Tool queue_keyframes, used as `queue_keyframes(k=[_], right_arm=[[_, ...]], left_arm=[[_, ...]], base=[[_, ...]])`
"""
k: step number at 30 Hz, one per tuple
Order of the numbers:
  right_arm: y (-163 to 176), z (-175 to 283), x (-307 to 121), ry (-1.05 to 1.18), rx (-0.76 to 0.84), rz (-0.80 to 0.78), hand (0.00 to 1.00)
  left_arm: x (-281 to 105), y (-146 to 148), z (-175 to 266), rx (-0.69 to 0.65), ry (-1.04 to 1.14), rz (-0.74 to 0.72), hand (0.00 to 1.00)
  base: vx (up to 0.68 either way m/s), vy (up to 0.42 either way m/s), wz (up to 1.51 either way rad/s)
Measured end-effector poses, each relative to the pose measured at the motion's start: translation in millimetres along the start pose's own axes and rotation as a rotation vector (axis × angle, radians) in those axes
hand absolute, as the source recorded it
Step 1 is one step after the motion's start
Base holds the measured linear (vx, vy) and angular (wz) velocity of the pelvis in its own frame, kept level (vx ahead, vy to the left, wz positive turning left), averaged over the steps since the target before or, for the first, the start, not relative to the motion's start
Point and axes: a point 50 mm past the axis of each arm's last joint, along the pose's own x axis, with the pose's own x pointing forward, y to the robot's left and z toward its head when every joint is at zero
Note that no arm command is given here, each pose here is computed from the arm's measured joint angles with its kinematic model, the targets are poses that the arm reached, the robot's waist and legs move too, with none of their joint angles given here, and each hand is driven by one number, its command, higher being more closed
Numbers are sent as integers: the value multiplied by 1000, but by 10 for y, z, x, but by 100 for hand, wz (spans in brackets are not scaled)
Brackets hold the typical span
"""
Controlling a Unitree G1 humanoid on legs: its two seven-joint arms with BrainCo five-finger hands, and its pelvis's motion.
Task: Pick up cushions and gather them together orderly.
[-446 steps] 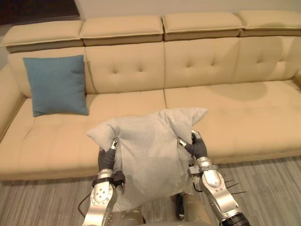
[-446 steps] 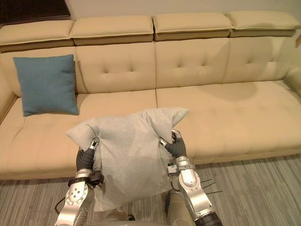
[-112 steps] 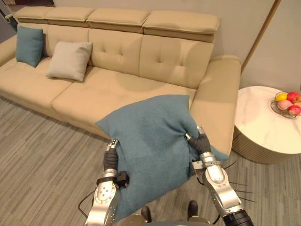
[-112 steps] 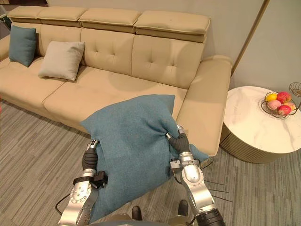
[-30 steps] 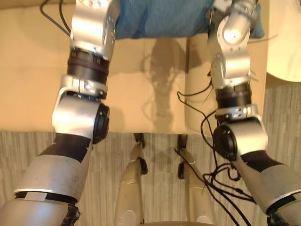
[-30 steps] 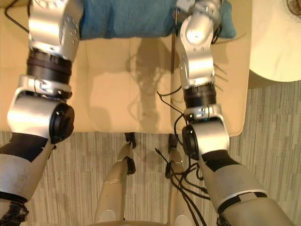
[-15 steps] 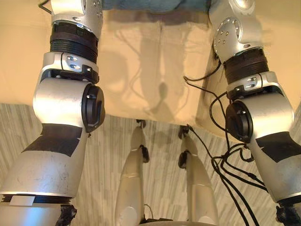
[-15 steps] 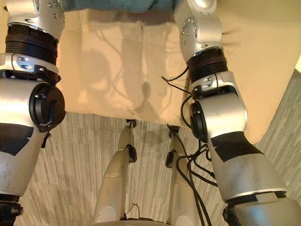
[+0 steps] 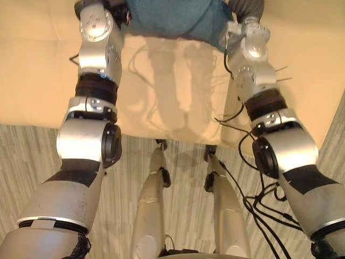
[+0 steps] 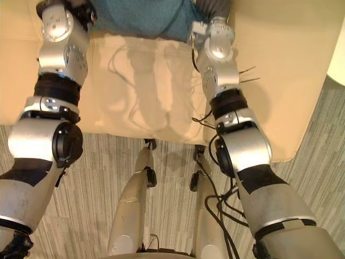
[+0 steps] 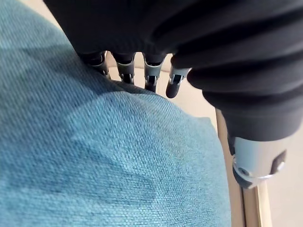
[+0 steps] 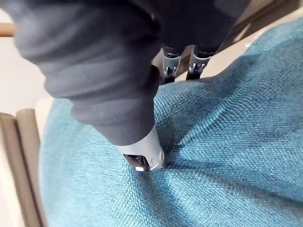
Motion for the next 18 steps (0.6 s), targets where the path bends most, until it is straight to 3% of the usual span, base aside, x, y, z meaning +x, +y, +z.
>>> queue_keyframes(k=[4, 7, 9, 13, 15, 18], right_arm=[[-478, 260, -394, -216, -52, -21, 0], [-779, 143, -863, -220, -152, -20, 0], [-1039, -189, -1363, -69, -258, -31, 0], [-1251, -713, -2206, 259, -340, -34, 0], [-1310, -1003, -2775, 491, -370, -19, 0], [-1464, -1339, -3429, 804, -434, -16, 0]], left_arm=[[-414, 469, -206, 60, -58, 44, 0], [-907, 679, -425, 94, -47, 22, 0], [-1480, 796, -790, 99, 95, 12, 0], [-2493, 856, -1340, 97, 444, -71, 0], [-3106, 933, -1557, 129, 671, -160, 0], [-3730, 1158, -1812, 233, 947, -217, 0]], base=[[-45, -134, 7], [-3, -143, 25], [37, -133, 31], [74, -99, 24], [111, -70, 2], [111, -21, -8]])
